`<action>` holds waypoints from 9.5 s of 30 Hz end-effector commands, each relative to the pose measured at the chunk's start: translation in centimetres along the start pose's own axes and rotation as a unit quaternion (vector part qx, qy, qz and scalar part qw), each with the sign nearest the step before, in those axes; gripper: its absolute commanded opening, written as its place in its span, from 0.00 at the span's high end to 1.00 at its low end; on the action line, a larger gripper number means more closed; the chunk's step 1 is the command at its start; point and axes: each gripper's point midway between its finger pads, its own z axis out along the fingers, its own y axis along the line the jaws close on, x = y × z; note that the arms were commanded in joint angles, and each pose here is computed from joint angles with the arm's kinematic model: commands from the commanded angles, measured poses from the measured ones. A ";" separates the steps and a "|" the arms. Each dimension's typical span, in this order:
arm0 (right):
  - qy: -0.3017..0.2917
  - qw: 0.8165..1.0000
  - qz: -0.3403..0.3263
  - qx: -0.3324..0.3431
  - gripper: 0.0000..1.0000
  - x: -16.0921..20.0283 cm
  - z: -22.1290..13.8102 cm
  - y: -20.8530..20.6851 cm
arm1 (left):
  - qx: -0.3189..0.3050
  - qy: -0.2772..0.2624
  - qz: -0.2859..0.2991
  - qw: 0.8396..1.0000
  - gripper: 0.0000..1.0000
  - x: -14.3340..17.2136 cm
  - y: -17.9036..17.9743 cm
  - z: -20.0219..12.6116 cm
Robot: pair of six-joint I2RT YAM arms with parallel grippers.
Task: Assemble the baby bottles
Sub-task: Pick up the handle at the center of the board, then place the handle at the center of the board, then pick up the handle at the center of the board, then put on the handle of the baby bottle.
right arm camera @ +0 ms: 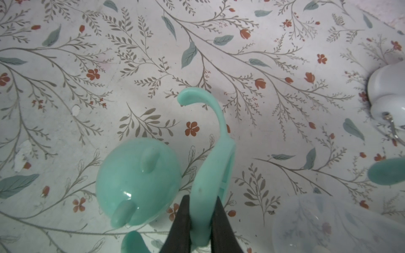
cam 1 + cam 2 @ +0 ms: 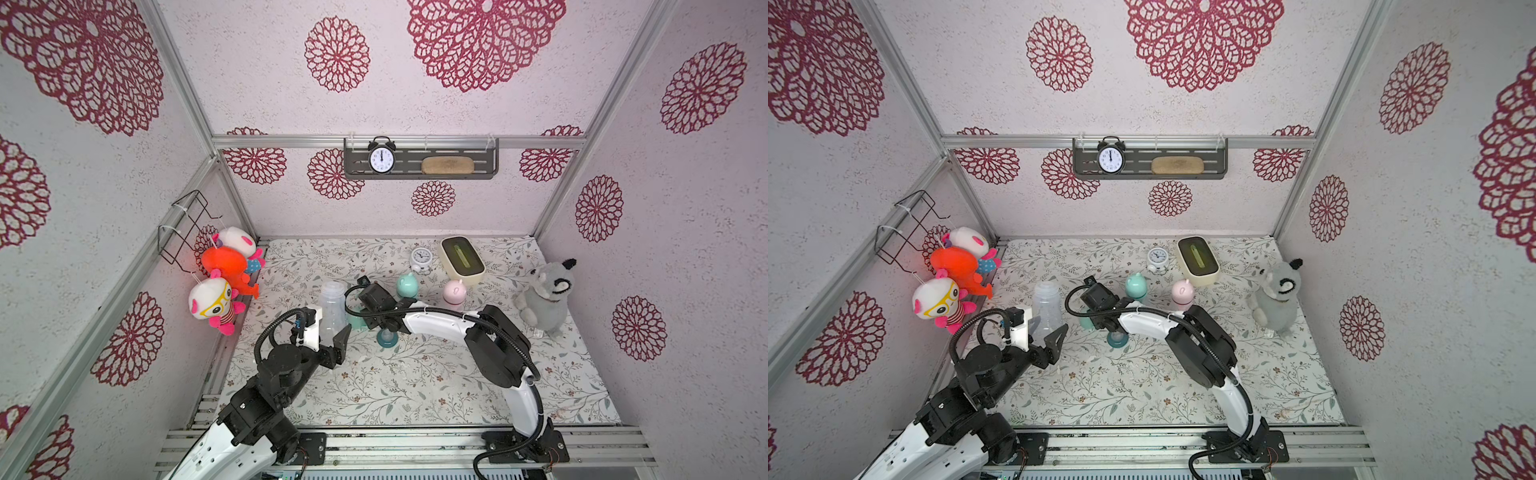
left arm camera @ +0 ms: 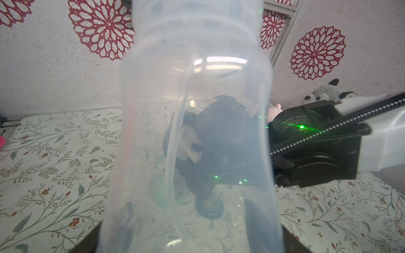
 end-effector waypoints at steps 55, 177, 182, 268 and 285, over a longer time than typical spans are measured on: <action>0.014 0.994 -0.079 -0.067 0.31 15.7 -14.6 -0.5 | 0.047 0.000 0.020 0.999 0.98 -1.6 -2.6 2.2; -0.081 0.983 0.129 0.101 1.00 -1.9 -23.7 -11.6 | 0.215 -0.033 0.036 0.975 0.99 0.7 -8.0 2.3; -0.085 0.984 0.092 0.123 1.00 -4.4 -24.7 -11.6 | 0.229 -0.024 0.053 0.972 0.99 0.9 -8.8 2.9; -0.169 0.984 -0.035 0.045 0.18 -4.1 -30.4 -4.3 | 0.186 -0.063 0.053 0.979 1.00 -1.5 -7.5 4.1; -0.068 0.996 0.004 -0.050 0.15 3.6 -23.1 -3.8 | 0.147 -0.064 0.036 0.986 1.00 -2.1 -5.5 1.9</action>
